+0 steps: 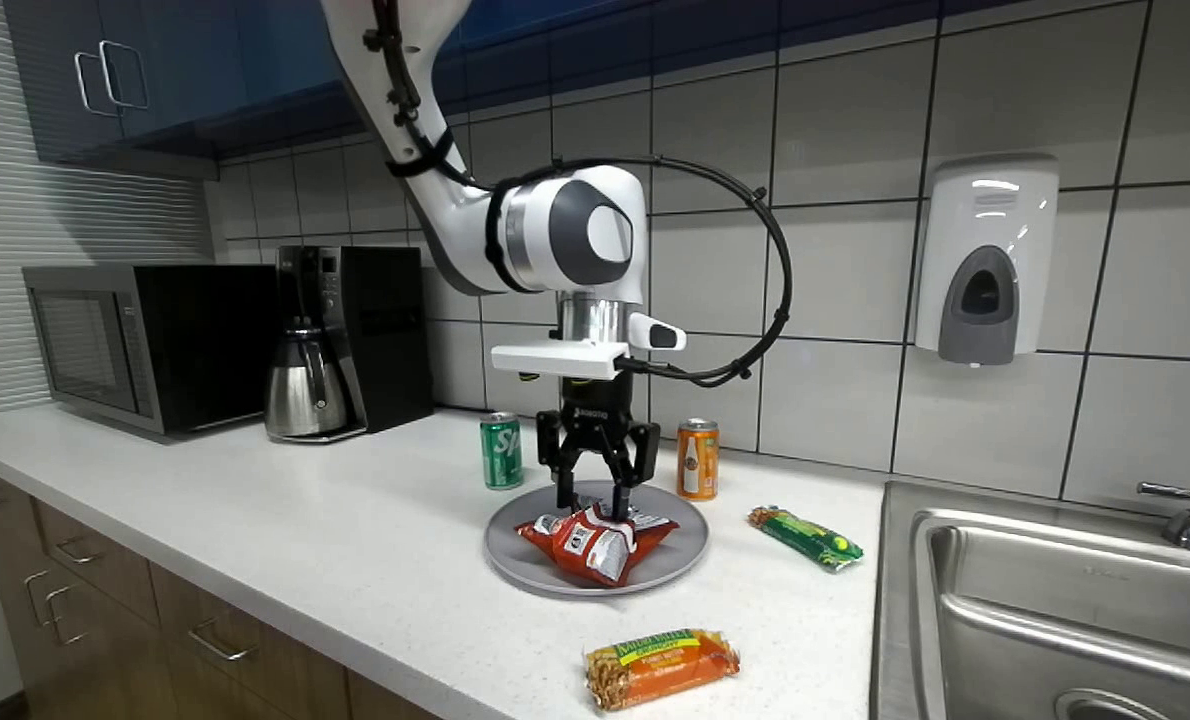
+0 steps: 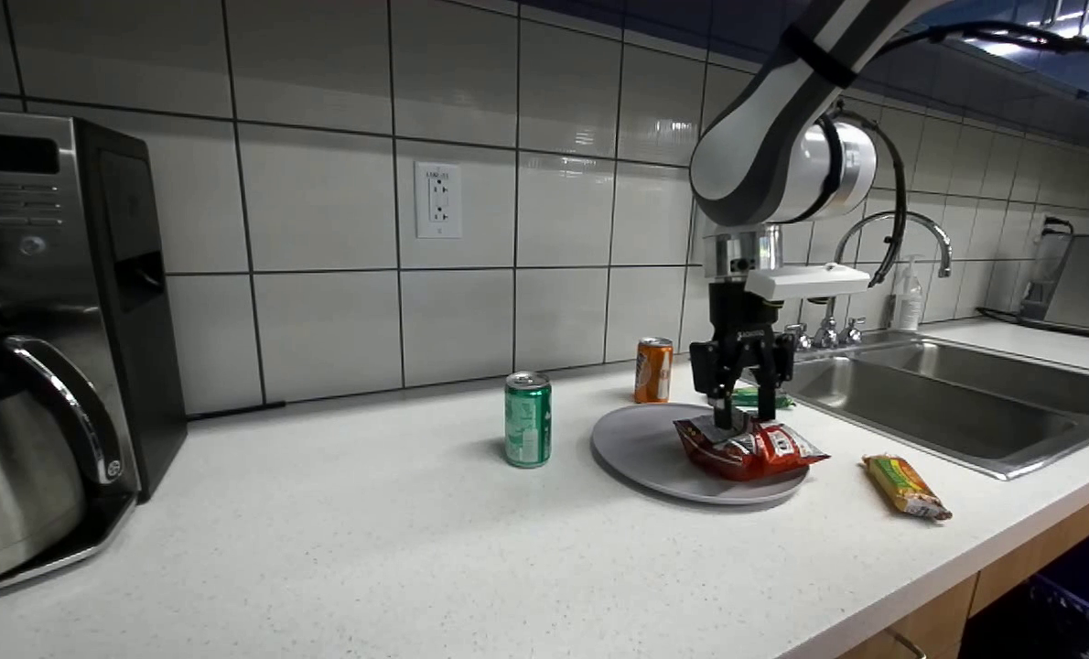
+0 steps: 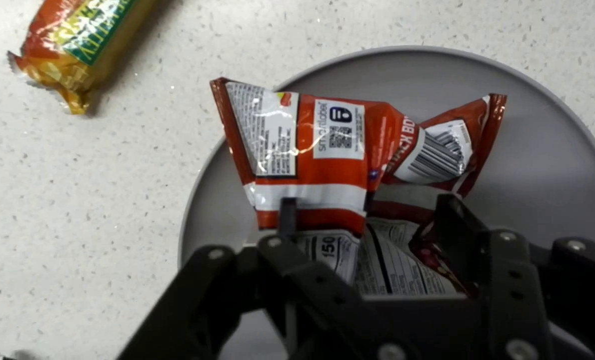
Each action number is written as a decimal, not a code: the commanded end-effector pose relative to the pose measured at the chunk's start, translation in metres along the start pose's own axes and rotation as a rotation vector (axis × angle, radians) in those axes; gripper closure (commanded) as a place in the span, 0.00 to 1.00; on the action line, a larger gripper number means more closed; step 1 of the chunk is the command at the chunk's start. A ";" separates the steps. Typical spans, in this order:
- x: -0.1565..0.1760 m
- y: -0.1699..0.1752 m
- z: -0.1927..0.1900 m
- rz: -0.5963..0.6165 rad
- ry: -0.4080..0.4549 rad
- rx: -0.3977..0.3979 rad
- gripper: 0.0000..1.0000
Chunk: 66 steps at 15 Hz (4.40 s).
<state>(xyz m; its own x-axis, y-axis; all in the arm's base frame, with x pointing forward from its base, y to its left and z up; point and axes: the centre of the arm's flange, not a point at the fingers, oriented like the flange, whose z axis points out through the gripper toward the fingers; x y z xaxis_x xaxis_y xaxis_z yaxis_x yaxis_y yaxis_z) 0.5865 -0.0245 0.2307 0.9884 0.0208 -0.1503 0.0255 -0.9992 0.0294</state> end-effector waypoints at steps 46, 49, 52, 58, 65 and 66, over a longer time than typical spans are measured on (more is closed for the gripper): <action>-0.051 -0.198 -0.054 -0.362 0.065 -0.061 1.00; -0.056 -0.220 -0.052 -0.409 0.061 -0.062 1.00; -0.059 -0.238 -0.049 -0.446 0.059 -0.057 1.00; -0.057 -0.255 -0.040 -0.488 0.044 -0.053 1.00; -0.050 -0.256 -0.025 -0.504 0.017 -0.051 1.00; -0.049 -0.256 -0.024 -0.507 0.012 -0.052 1.00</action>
<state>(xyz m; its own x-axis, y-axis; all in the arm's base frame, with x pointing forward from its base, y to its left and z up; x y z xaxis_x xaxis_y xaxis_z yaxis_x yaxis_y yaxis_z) 0.5278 0.2291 0.2529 0.8695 0.4767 -0.1290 0.4803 -0.8771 -0.0033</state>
